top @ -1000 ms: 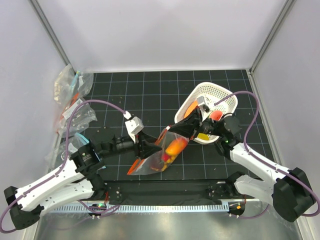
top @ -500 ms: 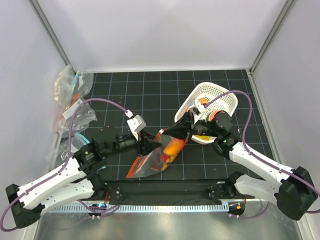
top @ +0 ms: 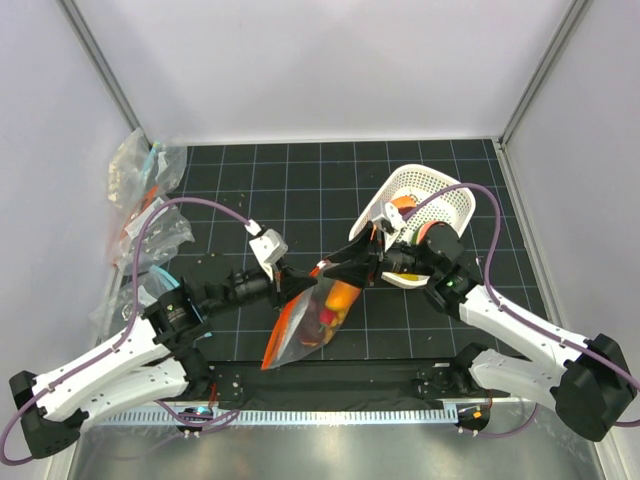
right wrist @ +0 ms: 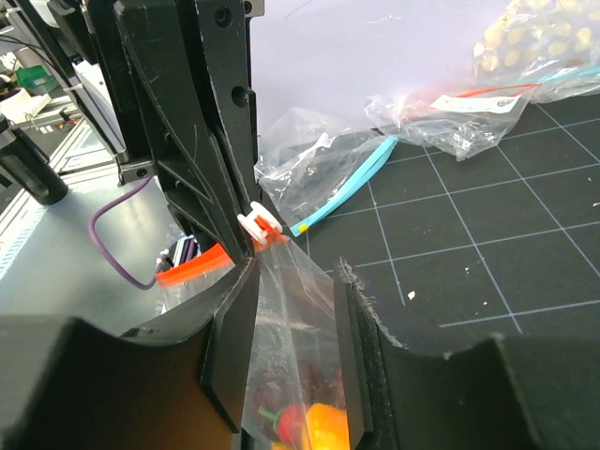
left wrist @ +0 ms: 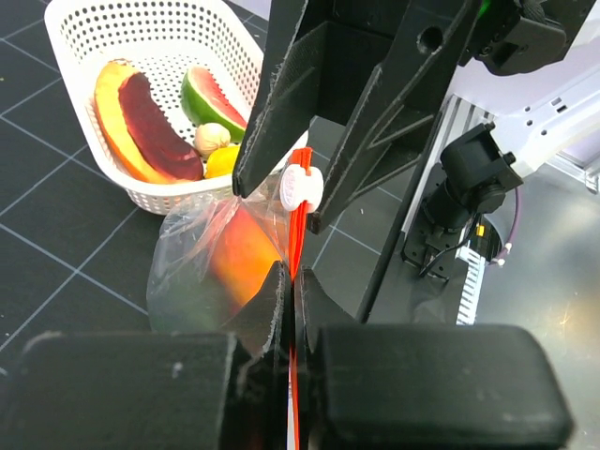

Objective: Place the food in the zip-top bag and seal the zipper
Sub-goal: Zip the zipper food storage bag at the center of the board.

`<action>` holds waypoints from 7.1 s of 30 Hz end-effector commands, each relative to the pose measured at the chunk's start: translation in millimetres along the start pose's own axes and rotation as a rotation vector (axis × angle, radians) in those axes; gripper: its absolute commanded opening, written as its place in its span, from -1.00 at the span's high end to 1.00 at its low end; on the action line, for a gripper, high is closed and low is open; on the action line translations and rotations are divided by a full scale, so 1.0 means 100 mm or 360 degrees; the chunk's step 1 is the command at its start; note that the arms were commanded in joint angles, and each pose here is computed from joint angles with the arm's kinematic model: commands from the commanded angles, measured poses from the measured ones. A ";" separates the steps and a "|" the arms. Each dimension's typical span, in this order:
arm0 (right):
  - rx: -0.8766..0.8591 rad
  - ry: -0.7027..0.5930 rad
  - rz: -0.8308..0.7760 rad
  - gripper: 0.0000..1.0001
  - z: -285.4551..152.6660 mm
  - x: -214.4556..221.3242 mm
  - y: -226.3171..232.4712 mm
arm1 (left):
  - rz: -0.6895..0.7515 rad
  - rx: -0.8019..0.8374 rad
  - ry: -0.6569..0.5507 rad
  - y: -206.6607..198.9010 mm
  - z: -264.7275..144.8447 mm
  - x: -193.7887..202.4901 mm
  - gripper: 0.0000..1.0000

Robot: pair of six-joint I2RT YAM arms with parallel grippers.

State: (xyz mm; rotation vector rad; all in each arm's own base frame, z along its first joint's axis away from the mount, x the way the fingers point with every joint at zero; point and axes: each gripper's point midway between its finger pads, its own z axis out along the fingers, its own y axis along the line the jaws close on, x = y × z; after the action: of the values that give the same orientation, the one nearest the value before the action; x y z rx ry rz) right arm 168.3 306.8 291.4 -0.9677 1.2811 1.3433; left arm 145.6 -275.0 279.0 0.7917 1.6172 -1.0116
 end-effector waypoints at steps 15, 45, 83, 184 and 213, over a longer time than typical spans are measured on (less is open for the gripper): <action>0.0011 0.0023 -0.0030 0.98 0.17 -0.21 0.07 | 0.0042 -0.0057 -0.0145 0.05 -0.03 -0.20 0.34; 0.0035 0.0116 -0.0006 0.98 0.31 -0.06 0.07 | 0.0172 -0.0009 -0.0409 -0.01 -0.13 -0.46 0.31; 0.0184 -0.0037 -0.0093 0.98 0.15 -0.27 0.06 | 0.0097 -0.0100 -0.0291 0.11 -0.05 -0.30 0.96; 0.0473 -0.0188 -0.0124 0.98 -0.01 -0.38 -0.13 | 0.0085 -0.0104 -0.0278 0.14 0.03 -0.23 0.99; 0.1985 -0.0868 0.0026 0.98 -1.65 -0.68 -0.98 | 0.0059 -0.0080 -0.0157 0.14 0.15 -0.11 0.98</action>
State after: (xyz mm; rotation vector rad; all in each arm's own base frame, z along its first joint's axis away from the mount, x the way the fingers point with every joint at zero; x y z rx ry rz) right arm 240.4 196.5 303.2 -0.0710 1.4146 0.7254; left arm 169.6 -286.0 271.8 0.7276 1.5514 -0.9579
